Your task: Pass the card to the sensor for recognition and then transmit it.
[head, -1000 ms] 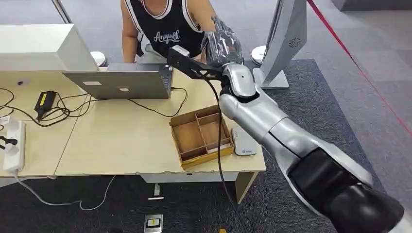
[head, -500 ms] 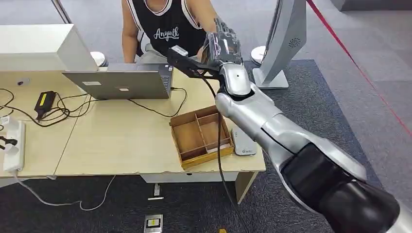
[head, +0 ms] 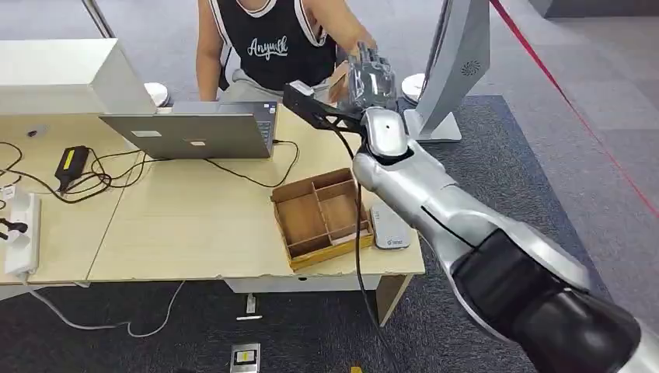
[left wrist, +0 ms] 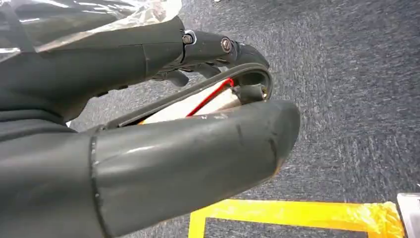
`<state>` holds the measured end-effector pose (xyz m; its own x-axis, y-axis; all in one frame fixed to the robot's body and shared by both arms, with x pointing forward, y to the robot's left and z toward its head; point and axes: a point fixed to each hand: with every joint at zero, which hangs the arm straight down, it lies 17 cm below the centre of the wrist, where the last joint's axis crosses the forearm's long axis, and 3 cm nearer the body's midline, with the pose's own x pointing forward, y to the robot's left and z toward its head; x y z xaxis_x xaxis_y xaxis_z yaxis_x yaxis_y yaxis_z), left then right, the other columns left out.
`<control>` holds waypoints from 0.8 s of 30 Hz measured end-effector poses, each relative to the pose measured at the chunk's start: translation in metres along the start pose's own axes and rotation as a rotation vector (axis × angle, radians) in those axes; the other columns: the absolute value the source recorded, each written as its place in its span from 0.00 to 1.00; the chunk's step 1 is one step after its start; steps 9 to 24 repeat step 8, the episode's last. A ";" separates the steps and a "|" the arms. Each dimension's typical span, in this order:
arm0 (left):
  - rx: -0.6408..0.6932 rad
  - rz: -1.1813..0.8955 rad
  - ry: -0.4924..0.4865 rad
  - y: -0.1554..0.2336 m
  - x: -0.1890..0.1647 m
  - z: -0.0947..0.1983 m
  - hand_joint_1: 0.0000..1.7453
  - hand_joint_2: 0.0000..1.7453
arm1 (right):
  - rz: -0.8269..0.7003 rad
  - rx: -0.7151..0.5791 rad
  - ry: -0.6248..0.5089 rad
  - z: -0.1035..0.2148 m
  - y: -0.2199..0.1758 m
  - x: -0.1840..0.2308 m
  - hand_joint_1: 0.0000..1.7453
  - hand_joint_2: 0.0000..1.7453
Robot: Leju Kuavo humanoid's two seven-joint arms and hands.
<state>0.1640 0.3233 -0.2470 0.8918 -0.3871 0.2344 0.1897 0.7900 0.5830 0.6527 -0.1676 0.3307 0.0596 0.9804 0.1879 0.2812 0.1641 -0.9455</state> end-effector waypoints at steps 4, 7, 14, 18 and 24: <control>0.000 0.003 0.003 0.000 -0.001 0.000 0.00 0.00 | 0.009 -0.002 0.003 0.000 0.001 -0.002 0.00 1.00; -0.001 0.006 0.003 0.000 -0.001 0.000 0.00 0.00 | 0.016 -0.005 0.003 -0.001 0.001 -0.005 0.00 1.00; -0.001 0.008 0.004 0.000 -0.001 0.000 0.00 0.00 | 0.016 -0.008 0.005 -0.002 0.000 -0.007 0.00 1.00; -0.001 0.008 0.004 0.000 -0.001 0.000 0.00 0.00 | 0.016 -0.008 0.005 -0.002 0.000 -0.007 0.00 1.00; -0.001 0.008 0.004 0.000 -0.001 0.000 0.00 0.00 | 0.016 -0.008 0.005 -0.002 0.000 -0.007 0.00 1.00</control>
